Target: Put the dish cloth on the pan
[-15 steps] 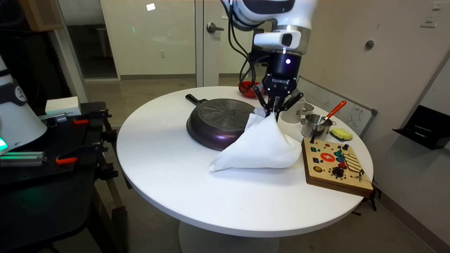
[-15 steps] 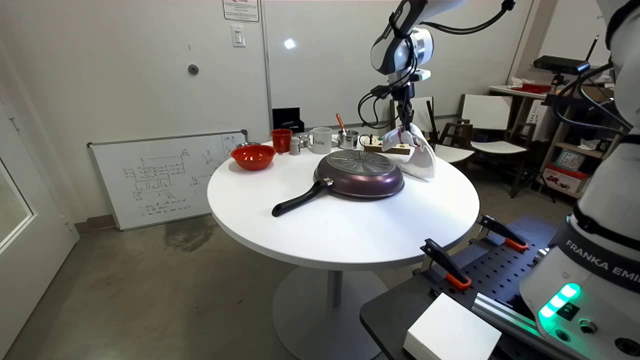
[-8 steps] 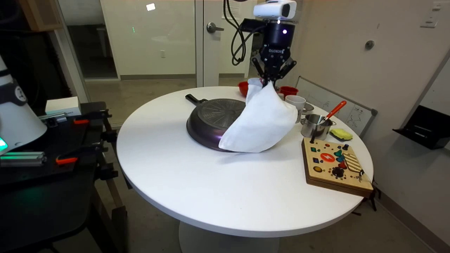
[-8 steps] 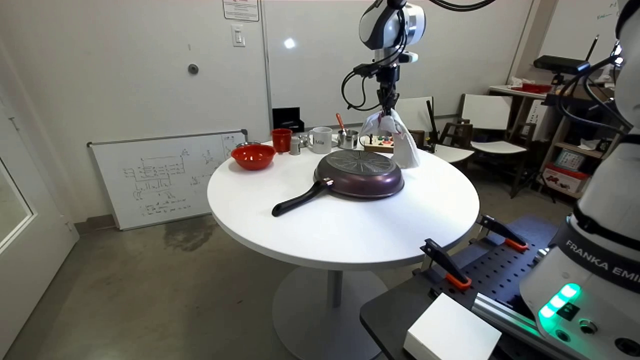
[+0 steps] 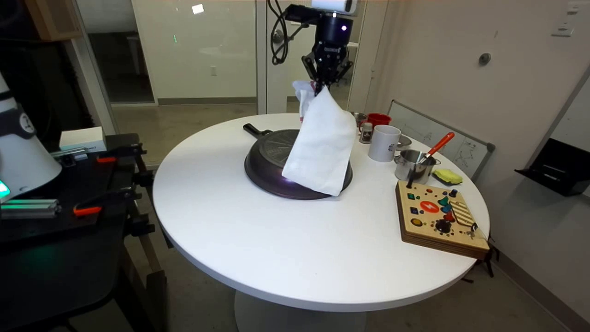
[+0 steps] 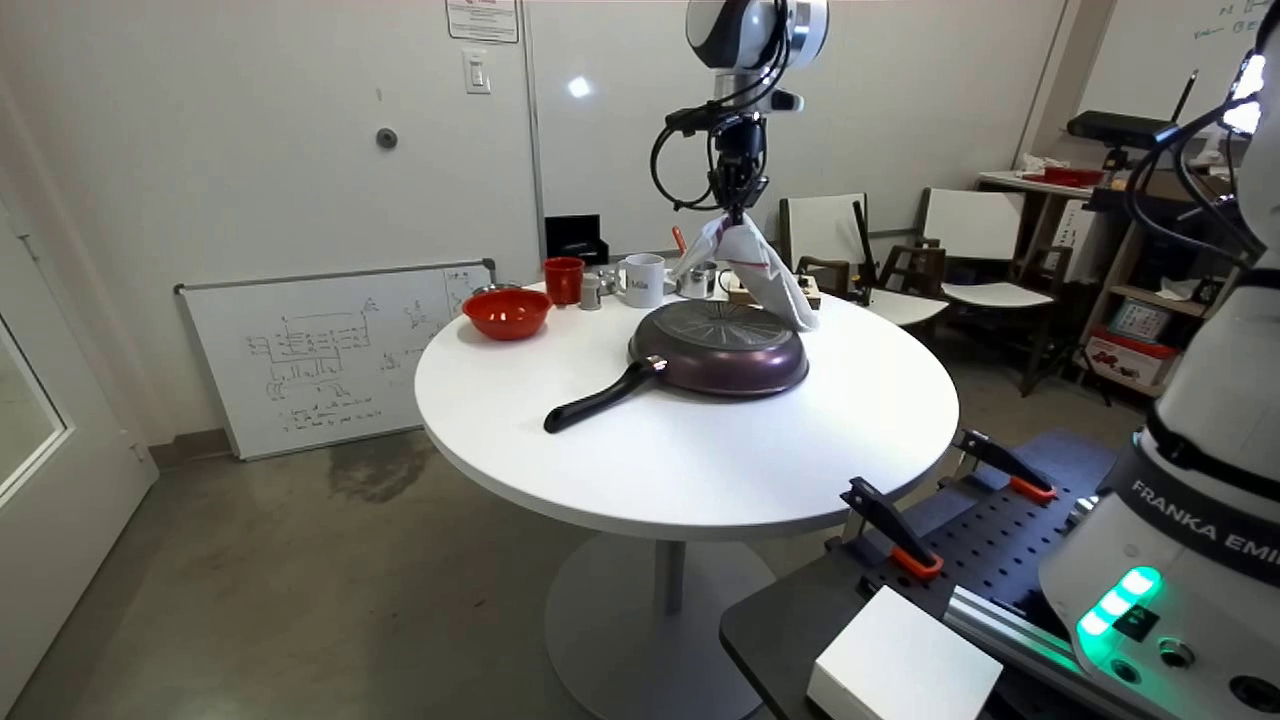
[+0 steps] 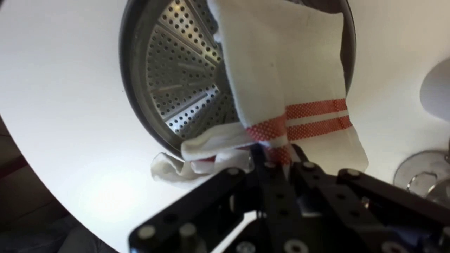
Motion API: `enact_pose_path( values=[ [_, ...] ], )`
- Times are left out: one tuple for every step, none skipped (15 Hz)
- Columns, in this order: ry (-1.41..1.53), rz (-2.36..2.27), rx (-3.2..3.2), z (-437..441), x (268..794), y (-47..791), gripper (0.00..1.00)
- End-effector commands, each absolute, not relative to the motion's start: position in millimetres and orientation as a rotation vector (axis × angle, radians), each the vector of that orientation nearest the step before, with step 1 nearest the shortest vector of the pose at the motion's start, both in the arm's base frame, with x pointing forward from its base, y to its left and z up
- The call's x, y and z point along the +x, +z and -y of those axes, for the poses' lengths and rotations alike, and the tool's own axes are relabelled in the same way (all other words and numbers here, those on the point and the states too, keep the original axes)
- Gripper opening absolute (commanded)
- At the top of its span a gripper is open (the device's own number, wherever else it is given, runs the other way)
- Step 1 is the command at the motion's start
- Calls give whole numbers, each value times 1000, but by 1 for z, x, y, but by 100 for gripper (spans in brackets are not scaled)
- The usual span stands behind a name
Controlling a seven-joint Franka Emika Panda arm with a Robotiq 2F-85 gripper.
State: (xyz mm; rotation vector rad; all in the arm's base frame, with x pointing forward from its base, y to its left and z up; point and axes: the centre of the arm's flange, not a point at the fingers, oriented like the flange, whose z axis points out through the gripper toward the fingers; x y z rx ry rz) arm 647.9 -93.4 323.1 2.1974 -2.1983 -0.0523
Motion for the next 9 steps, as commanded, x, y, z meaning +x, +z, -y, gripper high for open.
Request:
enact_pose_path(
  values=[
    [-157, 2071, 2324, 65, 619, 333, 3],
    [-182, 2040, 2345, 59, 616, 333, 3],
    [-192, 2011, 2365, 53, 611, 332, 3],
    [-207, 1985, 2381, 50, 608, 332, 3],
    [-225, 1960, 2397, 46, 605, 331, 3],
    [-229, 1939, 2412, 42, 601, 331, 3],
    [-241, 1919, 2429, 39, 598, 331, 3],
    [-235, 1897, 2444, 35, 595, 331, 4],
    [-242, 1881, 2457, 32, 593, 331, 4]
  ],
)
